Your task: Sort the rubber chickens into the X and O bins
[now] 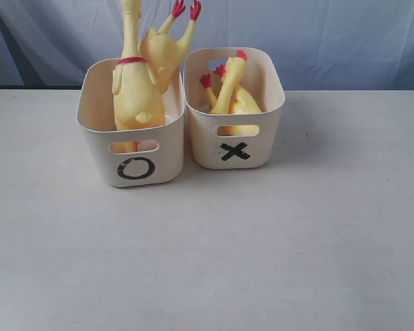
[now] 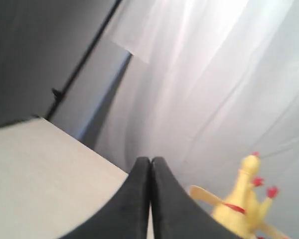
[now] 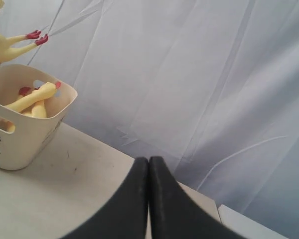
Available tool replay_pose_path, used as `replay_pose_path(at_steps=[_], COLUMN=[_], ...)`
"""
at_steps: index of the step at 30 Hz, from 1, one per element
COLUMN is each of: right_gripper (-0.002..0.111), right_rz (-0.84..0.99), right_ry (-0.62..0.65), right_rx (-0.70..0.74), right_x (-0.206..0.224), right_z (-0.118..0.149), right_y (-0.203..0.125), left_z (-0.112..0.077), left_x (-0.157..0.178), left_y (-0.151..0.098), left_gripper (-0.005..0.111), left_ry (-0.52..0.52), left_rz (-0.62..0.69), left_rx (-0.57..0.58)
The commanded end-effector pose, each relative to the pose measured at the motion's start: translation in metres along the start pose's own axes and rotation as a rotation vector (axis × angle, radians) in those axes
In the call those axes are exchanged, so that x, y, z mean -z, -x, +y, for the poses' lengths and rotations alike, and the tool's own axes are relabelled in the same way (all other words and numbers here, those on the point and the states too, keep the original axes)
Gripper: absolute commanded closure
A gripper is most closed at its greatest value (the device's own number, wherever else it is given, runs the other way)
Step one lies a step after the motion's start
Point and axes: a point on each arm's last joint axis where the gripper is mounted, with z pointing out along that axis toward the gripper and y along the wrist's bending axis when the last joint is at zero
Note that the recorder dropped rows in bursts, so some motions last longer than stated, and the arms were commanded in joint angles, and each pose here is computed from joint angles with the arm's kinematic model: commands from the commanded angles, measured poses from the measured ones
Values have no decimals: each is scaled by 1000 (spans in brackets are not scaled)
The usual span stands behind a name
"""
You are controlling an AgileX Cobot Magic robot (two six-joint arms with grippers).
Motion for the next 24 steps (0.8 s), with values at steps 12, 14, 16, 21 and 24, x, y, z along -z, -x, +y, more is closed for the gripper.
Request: replay_pose_path(at_steps=[12, 14, 16, 21, 24], right_gripper=[109, 109, 109, 109, 109], right_rz=[92, 132, 165, 223, 215], right_ry=[37, 59, 77, 109, 105], right_rx=[11, 11, 11, 10, 10], right_x=[-39, -42, -44, -46, -47], right_z=[37, 45, 50, 61, 61], right_y=[-71, -85, -95, -115, -114], left_z=[26, 31, 35, 49, 57], left_x=[-19, -21, -22, -25, -26], left_y=[-62, -70, -78, -101, -114], left_gripper=[107, 107, 107, 107, 107], left_ry=[59, 75, 92, 141, 168], left_rz=[223, 245, 268, 334, 369], left_rx=[140, 137, 134, 126, 121])
